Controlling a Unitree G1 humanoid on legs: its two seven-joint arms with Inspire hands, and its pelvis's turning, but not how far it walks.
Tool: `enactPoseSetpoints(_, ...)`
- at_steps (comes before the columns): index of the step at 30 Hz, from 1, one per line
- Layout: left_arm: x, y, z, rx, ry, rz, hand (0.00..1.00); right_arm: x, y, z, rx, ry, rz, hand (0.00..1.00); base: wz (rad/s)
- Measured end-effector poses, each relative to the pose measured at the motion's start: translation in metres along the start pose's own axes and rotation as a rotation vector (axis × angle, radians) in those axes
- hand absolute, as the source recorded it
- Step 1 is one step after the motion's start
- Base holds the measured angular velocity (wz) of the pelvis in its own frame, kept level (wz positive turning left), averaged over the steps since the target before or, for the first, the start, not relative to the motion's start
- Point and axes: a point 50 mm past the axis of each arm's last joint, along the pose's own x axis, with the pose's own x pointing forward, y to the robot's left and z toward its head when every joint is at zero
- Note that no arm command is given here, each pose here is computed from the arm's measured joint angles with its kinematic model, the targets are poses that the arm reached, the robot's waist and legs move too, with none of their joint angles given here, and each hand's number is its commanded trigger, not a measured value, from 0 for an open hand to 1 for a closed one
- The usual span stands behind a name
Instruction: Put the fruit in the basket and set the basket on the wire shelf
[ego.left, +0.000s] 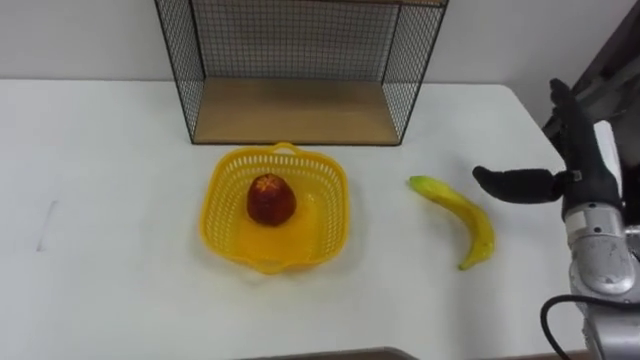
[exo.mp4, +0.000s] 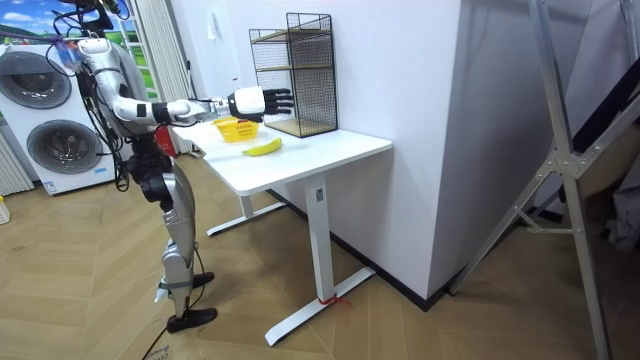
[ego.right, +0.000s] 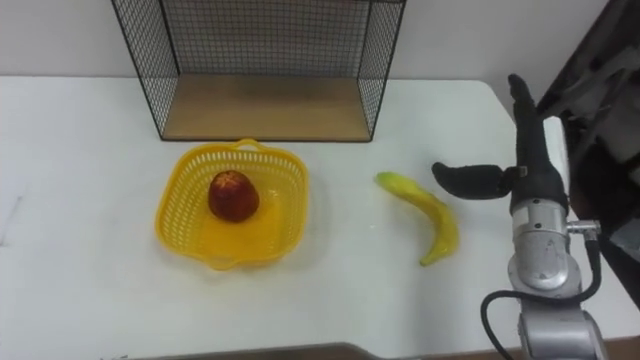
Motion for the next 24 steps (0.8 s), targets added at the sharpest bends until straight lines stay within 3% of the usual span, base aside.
enactPoseSetpoints(13,0.0,0.015,0.004,0.014,-0.007,-0.003,0.0,0.004,0.037,-0.024,-0.126,0.159,0.349,0.0,0.01)
enactPoseSetpoints(22,0.001,0.018,0.002,0.01,0.007,-0.002,0.0,0.0,0.038,-0.049,-0.142,0.262,0.438,0.0,0.09)
enactPoseSetpoints(24,0.001,0.018,0.001,0.007,0.016,0.0,0.0,0.0,0.037,-0.053,-0.145,0.277,0.446,0.6,0.1)
